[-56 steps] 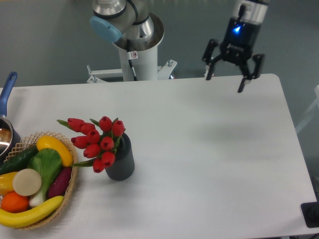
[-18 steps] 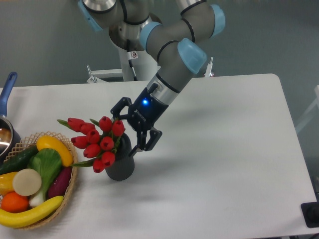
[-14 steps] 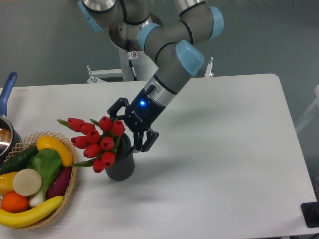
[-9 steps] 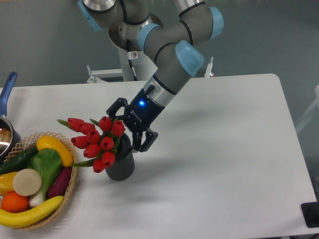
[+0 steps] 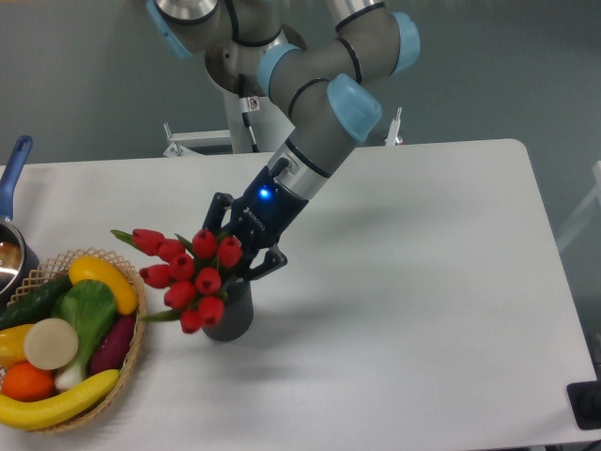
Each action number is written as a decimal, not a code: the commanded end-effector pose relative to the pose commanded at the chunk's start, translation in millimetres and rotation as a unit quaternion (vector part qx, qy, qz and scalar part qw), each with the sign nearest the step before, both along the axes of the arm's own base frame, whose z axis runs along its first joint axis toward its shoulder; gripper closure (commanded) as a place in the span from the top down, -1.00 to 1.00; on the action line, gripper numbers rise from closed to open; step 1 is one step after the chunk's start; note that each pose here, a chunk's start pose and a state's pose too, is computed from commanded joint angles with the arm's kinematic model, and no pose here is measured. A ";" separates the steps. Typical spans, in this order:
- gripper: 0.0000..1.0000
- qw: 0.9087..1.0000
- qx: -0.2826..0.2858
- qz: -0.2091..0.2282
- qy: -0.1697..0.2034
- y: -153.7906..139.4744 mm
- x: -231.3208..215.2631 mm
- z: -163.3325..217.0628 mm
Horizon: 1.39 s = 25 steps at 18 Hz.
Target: Pick up the flowers from the vase
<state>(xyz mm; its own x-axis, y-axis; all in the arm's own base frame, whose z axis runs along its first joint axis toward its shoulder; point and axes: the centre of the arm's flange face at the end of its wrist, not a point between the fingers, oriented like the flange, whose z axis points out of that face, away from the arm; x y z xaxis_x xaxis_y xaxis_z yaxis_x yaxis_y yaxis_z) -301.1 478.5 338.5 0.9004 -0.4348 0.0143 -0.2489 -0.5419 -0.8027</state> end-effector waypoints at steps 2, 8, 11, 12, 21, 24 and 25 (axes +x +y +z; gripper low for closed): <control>-0.44 1.000 0.000 0.000 -0.001 0.0 0.0 0.0; -0.42 1.000 0.005 0.003 0.003 -2.1 -0.8 8.1; -0.42 1.000 0.019 0.014 -0.010 -2.3 2.7 28.1; -0.42 0.999 0.024 0.017 -0.015 -3.1 3.6 33.8; -0.42 0.994 0.056 0.069 -0.057 -14.8 -4.1 97.7; -0.42 0.989 0.086 0.083 -0.088 -26.4 -15.1 118.8; -0.42 0.988 0.088 0.089 -0.089 -28.6 -18.7 124.7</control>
